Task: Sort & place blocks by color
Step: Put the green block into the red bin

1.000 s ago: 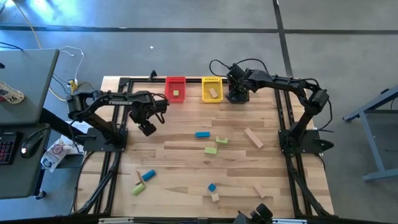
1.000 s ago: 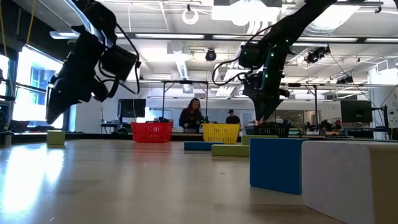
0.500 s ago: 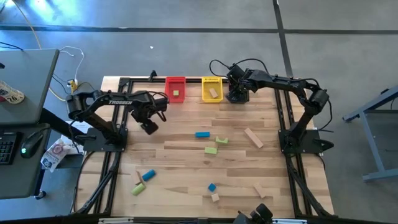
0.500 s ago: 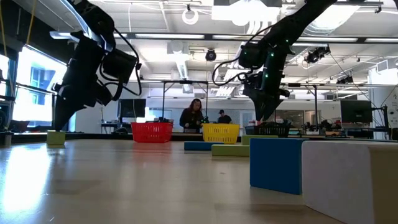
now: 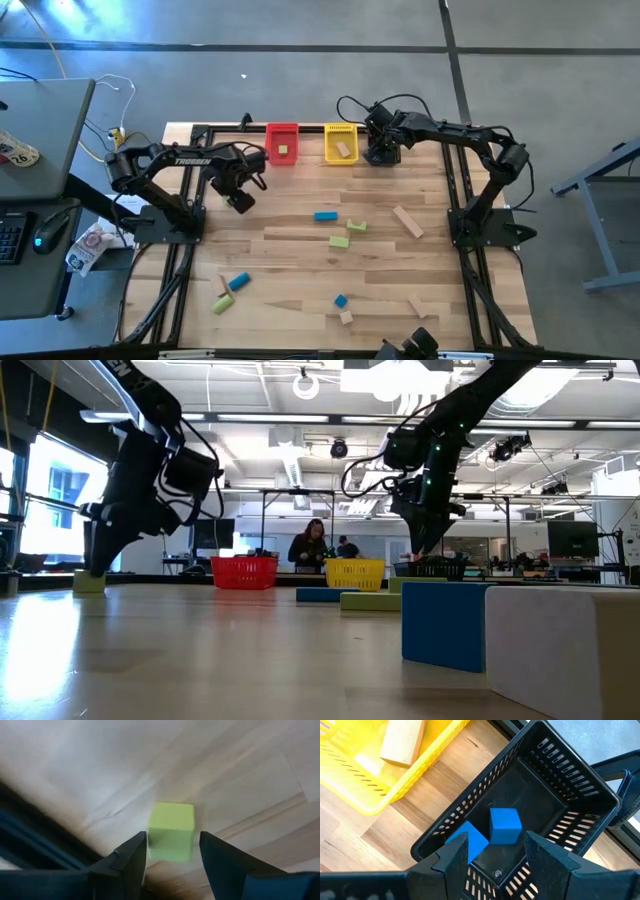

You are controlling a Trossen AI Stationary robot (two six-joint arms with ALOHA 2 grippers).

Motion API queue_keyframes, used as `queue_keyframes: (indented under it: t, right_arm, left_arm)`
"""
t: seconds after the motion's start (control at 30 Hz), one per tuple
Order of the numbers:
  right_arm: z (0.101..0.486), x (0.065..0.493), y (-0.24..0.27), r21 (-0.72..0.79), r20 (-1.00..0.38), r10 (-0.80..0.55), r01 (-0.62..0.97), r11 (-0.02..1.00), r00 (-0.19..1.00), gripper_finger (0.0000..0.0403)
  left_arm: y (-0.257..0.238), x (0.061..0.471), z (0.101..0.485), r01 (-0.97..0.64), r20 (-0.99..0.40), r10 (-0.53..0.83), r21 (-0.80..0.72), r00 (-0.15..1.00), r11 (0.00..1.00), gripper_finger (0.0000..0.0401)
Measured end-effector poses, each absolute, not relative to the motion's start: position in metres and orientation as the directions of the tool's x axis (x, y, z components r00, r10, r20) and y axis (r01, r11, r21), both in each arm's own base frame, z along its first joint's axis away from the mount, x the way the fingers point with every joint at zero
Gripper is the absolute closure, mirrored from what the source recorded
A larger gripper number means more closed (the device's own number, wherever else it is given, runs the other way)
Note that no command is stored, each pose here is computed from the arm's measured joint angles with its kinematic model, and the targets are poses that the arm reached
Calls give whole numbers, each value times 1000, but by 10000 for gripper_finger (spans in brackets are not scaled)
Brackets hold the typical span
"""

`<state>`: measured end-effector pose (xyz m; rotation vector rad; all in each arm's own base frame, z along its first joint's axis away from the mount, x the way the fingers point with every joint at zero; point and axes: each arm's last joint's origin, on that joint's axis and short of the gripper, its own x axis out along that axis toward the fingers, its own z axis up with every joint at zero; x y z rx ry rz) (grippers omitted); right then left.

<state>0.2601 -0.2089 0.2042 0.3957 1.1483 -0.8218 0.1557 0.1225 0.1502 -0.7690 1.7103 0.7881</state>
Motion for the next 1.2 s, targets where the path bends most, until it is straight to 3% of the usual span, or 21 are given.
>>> queue_keyframes:
  t: [0.5,0.7,0.93,1.2]
  right_arm:
    - [204,259,-208,-124,-918,-362,747,653,164,221]
    - [209,257,-203,-126,-924,-350,744,656,152,221]
    - [231,261,-182,-82,-903,-356,717,692,239,221]
    - [245,275,-147,16,-893,-272,628,778,359,221]
  left_arm:
    - [122,147,131,-804,-972,-123,90,-198,588,236]
    - [122,147,131,-799,-974,-117,87,-193,595,279]
    - [120,150,134,-785,-983,-80,84,-168,614,295]
    - [118,164,161,-749,-999,44,37,-10,662,295]
